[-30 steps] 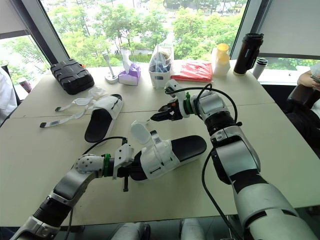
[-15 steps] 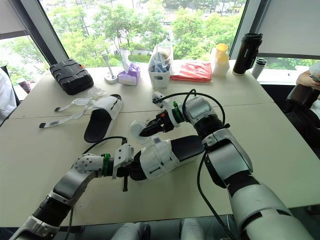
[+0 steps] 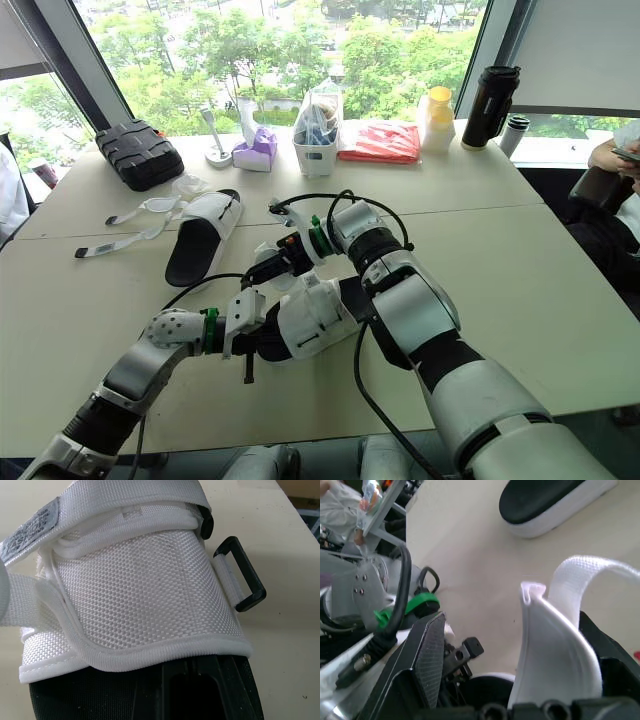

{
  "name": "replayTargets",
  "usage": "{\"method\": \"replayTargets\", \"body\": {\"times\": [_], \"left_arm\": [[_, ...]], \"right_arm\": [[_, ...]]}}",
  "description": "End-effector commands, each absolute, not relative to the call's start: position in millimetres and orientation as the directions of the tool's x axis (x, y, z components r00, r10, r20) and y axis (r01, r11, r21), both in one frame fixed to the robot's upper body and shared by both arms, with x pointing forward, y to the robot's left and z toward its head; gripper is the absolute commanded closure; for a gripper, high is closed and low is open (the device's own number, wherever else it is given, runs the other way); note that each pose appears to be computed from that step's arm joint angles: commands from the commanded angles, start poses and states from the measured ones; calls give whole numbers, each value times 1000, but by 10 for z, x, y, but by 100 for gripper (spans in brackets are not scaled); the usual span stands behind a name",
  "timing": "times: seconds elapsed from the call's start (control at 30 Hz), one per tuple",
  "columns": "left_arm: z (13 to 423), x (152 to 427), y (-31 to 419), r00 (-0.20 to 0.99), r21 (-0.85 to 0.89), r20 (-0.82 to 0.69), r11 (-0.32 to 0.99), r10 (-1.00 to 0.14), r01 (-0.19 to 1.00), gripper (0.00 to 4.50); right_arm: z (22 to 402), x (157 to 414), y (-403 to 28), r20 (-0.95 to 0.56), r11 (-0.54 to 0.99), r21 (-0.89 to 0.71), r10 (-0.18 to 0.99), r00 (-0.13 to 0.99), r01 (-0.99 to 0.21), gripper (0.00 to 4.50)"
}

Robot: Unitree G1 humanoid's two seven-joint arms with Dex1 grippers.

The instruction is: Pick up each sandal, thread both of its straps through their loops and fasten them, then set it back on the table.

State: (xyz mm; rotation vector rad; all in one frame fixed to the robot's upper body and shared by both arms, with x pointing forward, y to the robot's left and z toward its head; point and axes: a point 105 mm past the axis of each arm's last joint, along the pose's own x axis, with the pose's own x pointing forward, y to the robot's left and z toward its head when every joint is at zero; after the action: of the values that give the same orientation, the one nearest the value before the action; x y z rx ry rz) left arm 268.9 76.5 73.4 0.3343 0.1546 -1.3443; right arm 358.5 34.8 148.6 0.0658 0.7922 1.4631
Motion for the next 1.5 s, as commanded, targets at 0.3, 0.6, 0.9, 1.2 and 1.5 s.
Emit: {"method": "replayTargets", "body": {"times": [0.3, 0.6, 0.9, 1.2, 1.5], "left_arm": [[411, 2599, 821, 214, 65, -397, 205, -893, 977, 450], [409, 2607, 807, 211, 66, -395, 201, -894, 977, 450], [404, 2616, 796, 207, 67, -397, 196, -894, 978, 450], [404, 2619, 790, 198, 64, -397, 189, -896, 980, 450], [399, 2620, 797, 198, 64, -399, 188, -896, 980, 450]], "right_arm": [[1894, 3704, 571, -293, 158, 486, 956, 11, -860, 114], [2107, 3763, 565, -233, 161, 483, 971, 51, -861, 114], [2185, 3750, 495, -203, 122, 495, 979, 22, -860, 400], [2089, 3846, 413, -254, 187, 418, 964, 83, -889, 447], [1889, 3891, 220, -347, 239, 392, 933, 98, -888, 155]]}}
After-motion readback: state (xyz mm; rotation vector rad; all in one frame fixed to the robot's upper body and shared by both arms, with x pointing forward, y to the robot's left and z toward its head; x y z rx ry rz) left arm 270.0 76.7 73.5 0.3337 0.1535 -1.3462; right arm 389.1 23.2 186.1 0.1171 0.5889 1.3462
